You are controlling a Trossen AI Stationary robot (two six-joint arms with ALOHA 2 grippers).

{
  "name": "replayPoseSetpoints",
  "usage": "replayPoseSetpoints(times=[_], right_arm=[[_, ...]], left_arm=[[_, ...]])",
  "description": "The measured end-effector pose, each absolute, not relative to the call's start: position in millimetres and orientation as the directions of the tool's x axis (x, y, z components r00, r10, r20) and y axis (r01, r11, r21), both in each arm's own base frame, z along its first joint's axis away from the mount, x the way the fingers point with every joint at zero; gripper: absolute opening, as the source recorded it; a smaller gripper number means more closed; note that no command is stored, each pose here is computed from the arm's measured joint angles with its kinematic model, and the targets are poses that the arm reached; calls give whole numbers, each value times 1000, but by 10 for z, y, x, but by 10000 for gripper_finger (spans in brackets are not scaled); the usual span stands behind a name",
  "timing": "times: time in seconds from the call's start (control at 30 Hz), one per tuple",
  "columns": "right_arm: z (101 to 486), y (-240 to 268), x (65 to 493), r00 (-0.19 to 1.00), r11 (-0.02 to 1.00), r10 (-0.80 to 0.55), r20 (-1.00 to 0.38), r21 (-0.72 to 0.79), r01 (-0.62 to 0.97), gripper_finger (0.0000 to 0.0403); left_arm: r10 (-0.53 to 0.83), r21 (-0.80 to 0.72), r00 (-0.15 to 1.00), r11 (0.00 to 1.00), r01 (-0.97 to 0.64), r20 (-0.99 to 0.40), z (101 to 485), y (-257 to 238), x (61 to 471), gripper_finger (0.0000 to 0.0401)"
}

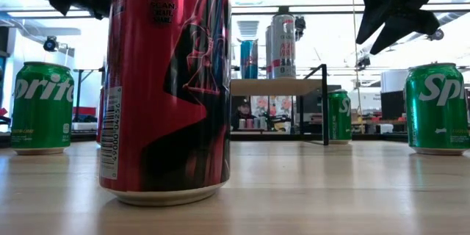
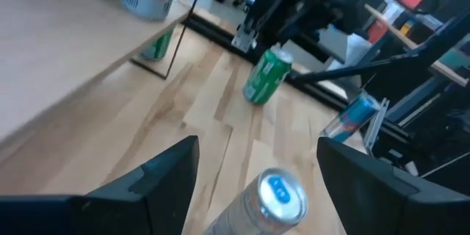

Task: Place canned beverage on shelf
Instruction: Put the top blue soda can on the shelf aligned with the other blue soda can

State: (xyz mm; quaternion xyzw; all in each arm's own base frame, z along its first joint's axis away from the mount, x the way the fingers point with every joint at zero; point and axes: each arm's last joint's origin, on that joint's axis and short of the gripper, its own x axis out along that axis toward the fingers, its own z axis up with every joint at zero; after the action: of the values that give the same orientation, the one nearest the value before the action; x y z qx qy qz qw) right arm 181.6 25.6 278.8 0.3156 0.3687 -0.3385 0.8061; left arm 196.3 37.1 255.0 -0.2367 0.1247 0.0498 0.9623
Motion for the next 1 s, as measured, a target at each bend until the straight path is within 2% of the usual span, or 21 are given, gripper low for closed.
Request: replayPoseSetpoints(times=[0.1,0.23,0.4,0.5,0.57,0.7,0.83,1.0], right_arm=[[2787,257,1816,498,570,-312,-809,260,780,203],[2787,257,1815,498,564,-312,-810,264,782,203],[2784,256,1811,493,584,-313,-812,245,774,203],[2783,256,1810,492,585,-313,-812,243,773,203],[2782,256,1808,490,593,-313,-814,236,770,203],[2774,256,1797,479,600,-308,-822,223,768,203],[2772,257,1794,477,602,-301,-826,223,767,203],[2771,260,1794,477,604,-291,-830,227,764,203]], left_arm=[[39,-407,969,903,-138,-243,2640,369,1948,262],[23,-363,957,922,-132,-289,2589,348,1943,262],[-113,-353,916,935,-33,-386,2324,175,2019,257],[-163,-281,911,958,54,-378,2297,12,2088,241],[-157,-212,904,974,76,-397,2256,-81,2120,229],[-60,-163,891,987,-16,-450,2146,-120,2174,220],[-49,-174,890,984,-34,-453,2098,-108,2229,239],[-67,-143,909,990,8,-412,2055,-152,2345,294]])
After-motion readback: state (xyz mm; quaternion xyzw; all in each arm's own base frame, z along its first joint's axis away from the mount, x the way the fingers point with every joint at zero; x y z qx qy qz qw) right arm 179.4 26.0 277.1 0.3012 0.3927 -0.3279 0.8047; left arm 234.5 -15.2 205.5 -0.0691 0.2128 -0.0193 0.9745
